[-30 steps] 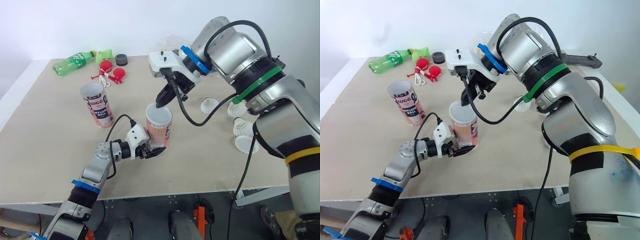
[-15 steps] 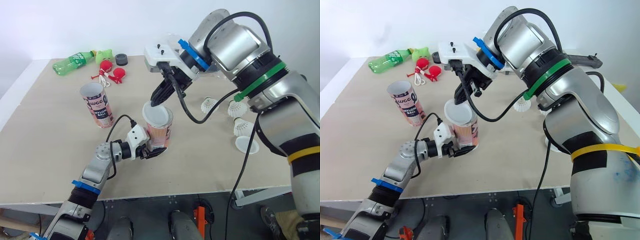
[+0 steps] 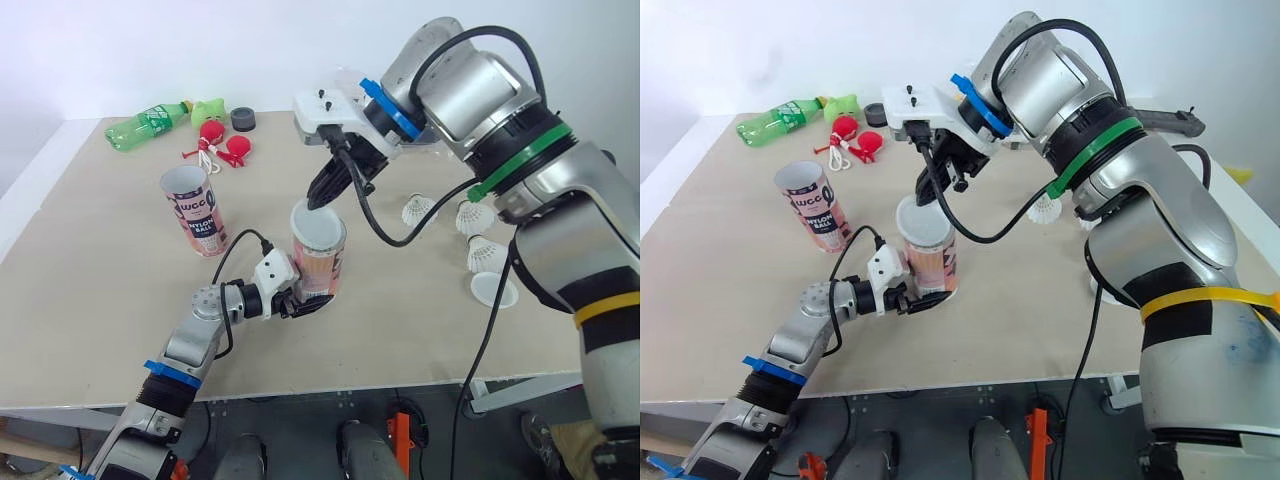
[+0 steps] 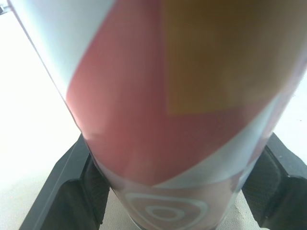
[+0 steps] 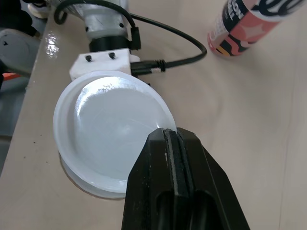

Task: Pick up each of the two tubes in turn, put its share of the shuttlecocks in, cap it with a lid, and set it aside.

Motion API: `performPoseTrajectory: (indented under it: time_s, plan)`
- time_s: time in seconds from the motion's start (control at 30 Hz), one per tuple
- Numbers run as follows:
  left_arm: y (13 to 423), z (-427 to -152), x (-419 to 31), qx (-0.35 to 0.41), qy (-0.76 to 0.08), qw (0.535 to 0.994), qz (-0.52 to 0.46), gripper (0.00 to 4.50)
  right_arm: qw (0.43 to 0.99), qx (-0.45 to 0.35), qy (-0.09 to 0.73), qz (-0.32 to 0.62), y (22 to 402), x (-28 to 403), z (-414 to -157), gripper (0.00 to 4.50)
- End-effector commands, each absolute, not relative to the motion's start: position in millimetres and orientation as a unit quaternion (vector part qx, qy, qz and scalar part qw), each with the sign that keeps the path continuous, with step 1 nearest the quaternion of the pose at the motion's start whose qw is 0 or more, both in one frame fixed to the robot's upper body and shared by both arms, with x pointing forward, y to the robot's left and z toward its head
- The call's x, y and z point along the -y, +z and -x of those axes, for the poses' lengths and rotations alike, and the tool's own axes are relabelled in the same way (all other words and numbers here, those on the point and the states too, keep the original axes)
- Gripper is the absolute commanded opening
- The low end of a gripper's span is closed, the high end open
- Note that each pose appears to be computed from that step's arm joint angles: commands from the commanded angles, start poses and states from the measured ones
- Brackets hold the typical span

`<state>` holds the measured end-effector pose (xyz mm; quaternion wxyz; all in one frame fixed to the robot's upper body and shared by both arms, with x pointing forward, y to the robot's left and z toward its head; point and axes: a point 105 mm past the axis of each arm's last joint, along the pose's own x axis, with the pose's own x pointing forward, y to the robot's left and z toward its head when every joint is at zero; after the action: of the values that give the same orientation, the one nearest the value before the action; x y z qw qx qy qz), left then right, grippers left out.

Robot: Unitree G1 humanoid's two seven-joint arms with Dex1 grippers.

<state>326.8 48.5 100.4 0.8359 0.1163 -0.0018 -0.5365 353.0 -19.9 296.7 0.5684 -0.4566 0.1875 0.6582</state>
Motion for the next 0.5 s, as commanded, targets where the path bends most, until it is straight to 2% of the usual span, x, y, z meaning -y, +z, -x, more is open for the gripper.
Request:
performPoseTrajectory:
  time_s: [0.03, 0.5]
  plan:
    - [58.5, -315.4, -45.2, -0.08, -0.551, 0.823, -0.111, 3.13, 0.551, -0.185, 0.661, 0.474, 305.8, 19.4, -348.2, 0.07]
    - [58.3, -315.6, -43.8, -0.079, -0.555, 0.82, -0.112, 3.13, 0.555, -0.186, 0.662, 0.468, 311.5, 20.5, -345.6, 0.07]
